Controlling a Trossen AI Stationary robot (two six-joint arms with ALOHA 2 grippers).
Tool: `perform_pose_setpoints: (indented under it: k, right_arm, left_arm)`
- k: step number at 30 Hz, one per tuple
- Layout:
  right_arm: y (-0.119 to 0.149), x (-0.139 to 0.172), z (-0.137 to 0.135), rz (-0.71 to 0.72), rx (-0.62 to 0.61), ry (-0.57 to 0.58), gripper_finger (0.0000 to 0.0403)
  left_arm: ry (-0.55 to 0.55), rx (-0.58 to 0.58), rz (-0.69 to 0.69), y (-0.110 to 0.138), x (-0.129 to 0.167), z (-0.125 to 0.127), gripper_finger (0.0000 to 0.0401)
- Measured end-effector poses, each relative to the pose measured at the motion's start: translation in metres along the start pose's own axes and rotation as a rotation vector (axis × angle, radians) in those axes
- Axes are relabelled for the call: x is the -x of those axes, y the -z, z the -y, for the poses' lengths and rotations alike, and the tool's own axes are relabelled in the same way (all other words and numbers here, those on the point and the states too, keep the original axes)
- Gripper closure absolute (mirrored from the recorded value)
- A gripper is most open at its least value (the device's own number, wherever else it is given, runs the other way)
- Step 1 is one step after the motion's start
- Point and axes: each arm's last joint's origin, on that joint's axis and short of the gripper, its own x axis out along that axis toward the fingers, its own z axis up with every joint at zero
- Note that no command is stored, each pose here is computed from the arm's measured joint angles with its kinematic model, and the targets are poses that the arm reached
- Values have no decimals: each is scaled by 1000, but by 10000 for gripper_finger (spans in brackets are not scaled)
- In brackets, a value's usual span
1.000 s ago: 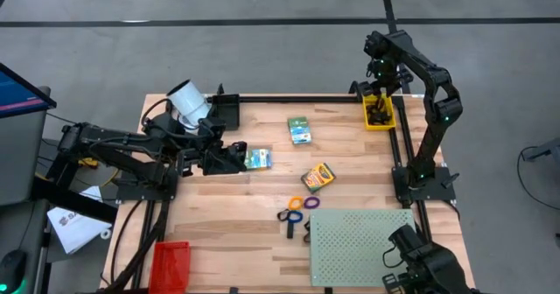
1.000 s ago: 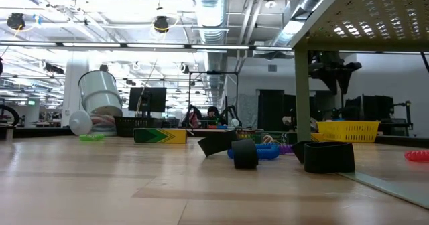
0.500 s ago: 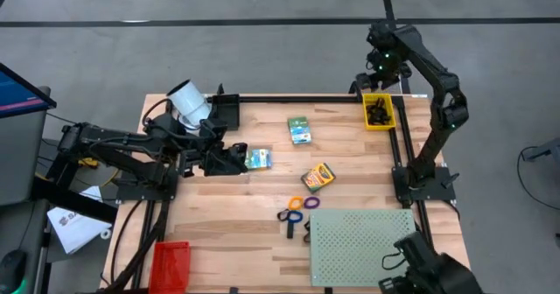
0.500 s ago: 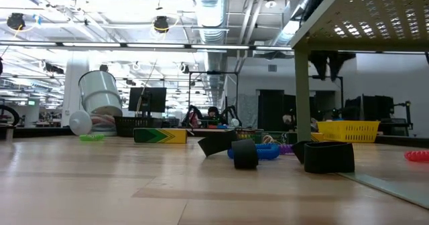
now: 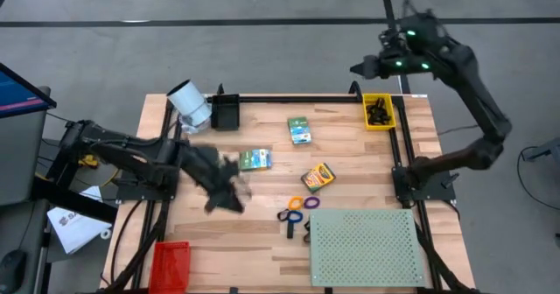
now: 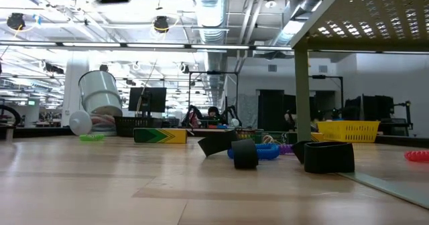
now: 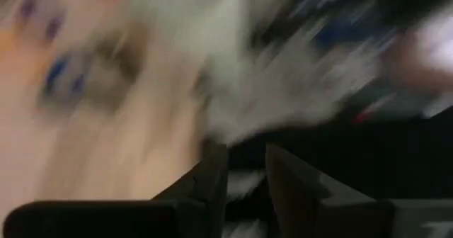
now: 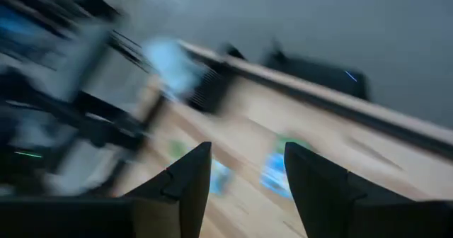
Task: Pick & Place Office Desk Supplies
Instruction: Put the black rubber band into the yellow bin
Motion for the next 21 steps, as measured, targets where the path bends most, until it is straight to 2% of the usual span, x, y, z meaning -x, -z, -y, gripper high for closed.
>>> perform_pose_setpoints:
  k: [2,4,7,11,15,21]
  right_arm:
    - [4,17,-16,76,7,-85,227]
    - [8,30,-28,138,8,-138,227]
    - [14,41,-40,194,5,-166,227]
    - [23,43,-51,191,12,-174,226]
    - [28,38,-57,177,26,-157,225]
    - [29,37,-57,175,17,-152,224]
  left_arm:
    - [-122,-121,-144,22,-7,-4,309]
    - [-173,-291,-229,39,-13,-1,308]
    - [-242,-522,-229,49,-25,3,303]
    - [-355,-725,-160,47,-56,-2,284]
    - [-392,-826,-127,36,-94,-21,259]
    - [-443,-812,-58,17,-138,-63,232]
